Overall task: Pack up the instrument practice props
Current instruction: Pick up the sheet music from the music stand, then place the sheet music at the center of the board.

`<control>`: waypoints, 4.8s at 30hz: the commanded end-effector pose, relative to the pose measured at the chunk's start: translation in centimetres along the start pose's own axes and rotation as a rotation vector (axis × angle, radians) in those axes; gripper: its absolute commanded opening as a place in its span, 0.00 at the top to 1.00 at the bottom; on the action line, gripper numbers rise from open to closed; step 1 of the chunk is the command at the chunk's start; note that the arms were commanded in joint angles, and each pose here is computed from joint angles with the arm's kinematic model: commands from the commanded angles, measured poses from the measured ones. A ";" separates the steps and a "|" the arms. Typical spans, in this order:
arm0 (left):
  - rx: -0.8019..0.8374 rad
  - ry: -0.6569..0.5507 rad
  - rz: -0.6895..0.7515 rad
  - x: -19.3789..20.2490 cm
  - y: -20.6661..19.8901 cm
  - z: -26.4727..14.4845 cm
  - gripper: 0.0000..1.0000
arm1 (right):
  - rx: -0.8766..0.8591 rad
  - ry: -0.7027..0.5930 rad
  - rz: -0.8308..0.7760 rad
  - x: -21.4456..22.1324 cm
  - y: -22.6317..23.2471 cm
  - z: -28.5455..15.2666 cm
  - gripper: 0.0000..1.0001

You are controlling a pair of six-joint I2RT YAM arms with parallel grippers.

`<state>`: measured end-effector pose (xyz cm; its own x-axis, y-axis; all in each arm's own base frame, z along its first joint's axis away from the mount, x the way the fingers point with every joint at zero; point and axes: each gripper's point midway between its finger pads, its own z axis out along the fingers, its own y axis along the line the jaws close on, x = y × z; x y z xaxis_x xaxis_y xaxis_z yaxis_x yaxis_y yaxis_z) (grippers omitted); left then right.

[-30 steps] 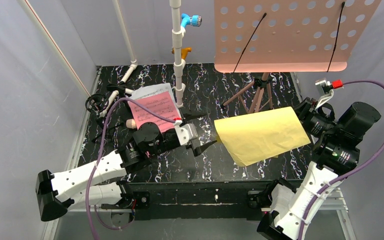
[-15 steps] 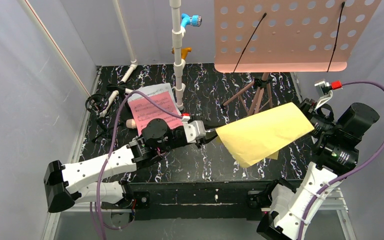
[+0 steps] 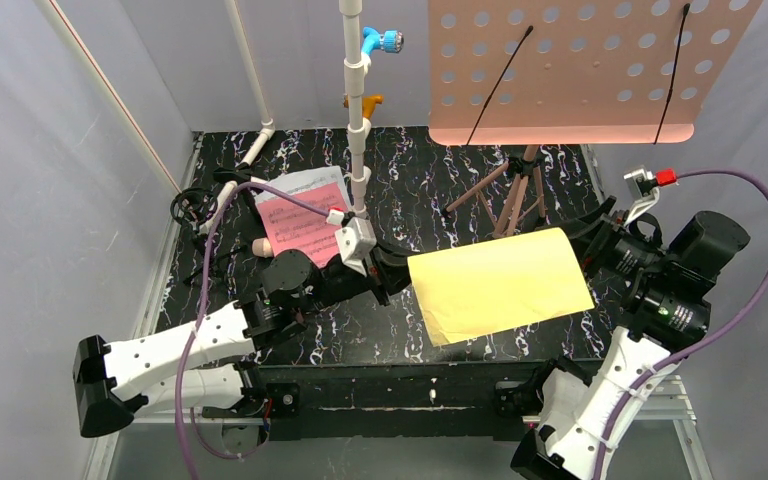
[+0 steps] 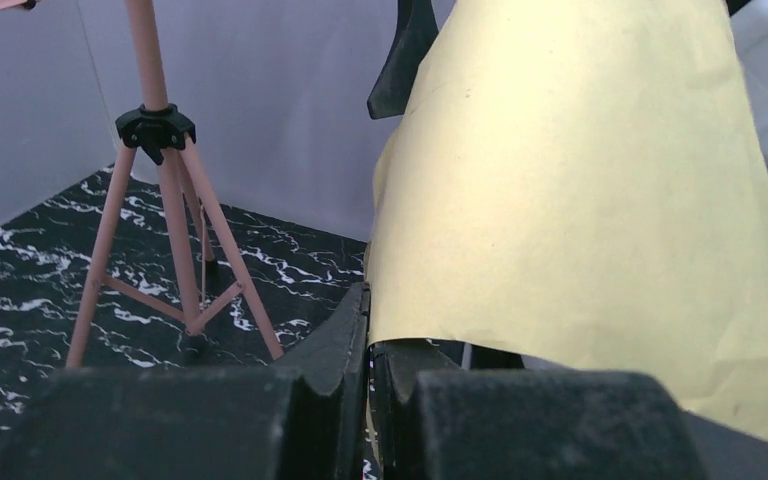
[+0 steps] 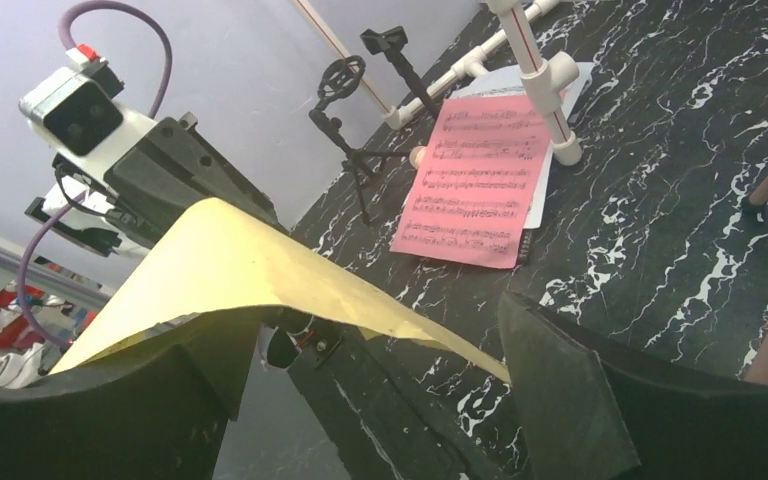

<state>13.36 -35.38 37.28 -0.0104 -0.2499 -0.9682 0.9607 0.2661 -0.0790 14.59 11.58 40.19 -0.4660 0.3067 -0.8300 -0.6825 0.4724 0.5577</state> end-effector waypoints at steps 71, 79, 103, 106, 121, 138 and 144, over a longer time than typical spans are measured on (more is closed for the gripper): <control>-0.964 0.665 -0.688 11.9 21.2 -20.0 1.00 | 0.164 0.054 -0.003 7.1 -8.8 -0.4 0.02; -1.136 0.752 -0.702 13.9 25.2 -22.5 1.00 | 0.165 0.055 -0.009 7.1 -8.9 -0.4 0.02; -1.285 0.779 -0.706 14.0 24.5 -25.3 0.31 | 0.177 0.059 -0.003 7.2 -9.4 -0.4 0.02; -1.274 0.751 -0.705 13.2 23.6 -25.4 0.19 | 0.177 0.060 -0.006 7.2 -9.5 -0.4 0.02; -0.973 0.664 -0.641 9.9 15.8 -24.4 0.02 | 0.194 0.062 -0.015 7.1 -9.8 -0.5 0.02; -0.813 0.578 -0.658 8.8 12.6 -22.8 0.02 | 0.210 0.068 -0.020 7.1 -10.1 -0.5 0.02; -0.713 0.522 -0.680 8.2 11.2 -21.6 0.02 | 0.227 0.078 -0.038 6.8 -10.3 -0.7 0.02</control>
<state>19.14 -13.00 22.25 -0.7537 -0.1650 -0.6361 0.2678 0.8068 -0.5266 17.79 8.53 28.15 -0.5249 0.2609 -0.8102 -0.5373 0.6366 0.5532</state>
